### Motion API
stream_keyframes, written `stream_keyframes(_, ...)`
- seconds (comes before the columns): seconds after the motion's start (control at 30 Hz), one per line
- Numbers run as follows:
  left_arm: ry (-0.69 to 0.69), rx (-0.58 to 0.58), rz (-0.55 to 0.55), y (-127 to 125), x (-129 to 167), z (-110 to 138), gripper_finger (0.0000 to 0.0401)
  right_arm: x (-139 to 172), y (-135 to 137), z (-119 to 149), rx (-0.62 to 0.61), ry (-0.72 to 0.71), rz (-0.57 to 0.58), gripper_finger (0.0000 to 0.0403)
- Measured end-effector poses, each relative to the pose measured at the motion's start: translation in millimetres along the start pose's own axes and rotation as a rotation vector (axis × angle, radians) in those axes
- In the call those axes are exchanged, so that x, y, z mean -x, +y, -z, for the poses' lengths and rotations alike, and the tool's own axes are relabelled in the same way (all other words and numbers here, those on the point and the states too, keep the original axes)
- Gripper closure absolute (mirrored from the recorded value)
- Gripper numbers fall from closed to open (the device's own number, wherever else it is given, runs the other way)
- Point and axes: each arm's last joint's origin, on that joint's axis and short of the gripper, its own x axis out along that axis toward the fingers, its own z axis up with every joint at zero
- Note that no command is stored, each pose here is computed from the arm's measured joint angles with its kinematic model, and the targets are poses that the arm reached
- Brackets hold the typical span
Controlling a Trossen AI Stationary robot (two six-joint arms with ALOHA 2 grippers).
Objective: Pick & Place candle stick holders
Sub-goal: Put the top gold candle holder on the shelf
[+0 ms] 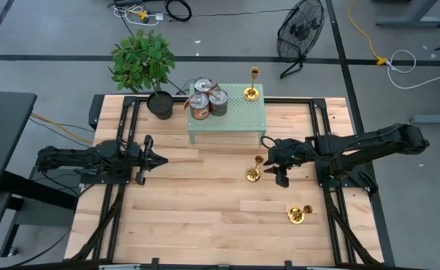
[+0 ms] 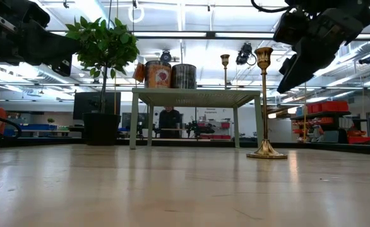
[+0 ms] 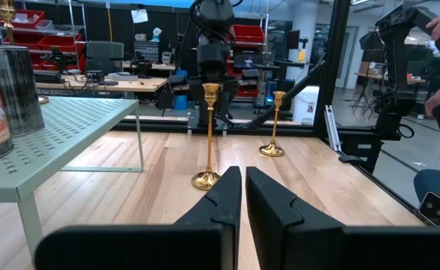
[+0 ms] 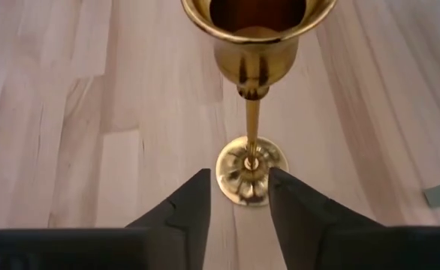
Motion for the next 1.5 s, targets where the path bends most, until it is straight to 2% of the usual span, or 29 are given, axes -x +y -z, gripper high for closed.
stream_keyframes(0.63,0.000,0.000,0.000,0,0,0,0.0371,-3,0,-6,0.002,-0.115,0.007,0.0163)
stream_keyframes(0.9,0.000,0.000,0.000,0,0,0,0.0371,-12,0,-8,-0.012,-0.108,0.008,0.0131)
stream_keyframes(1.2,0.000,0.000,0.000,0,0,0,0.0371,-23,-1,-12,-0.025,-0.135,0.034,0.0125)
stream_keyframes(1.5,-0.001,0.000,0.000,0,0,0,0.0371,-27,-1,-12,-0.035,-0.133,0.058,0.0146)
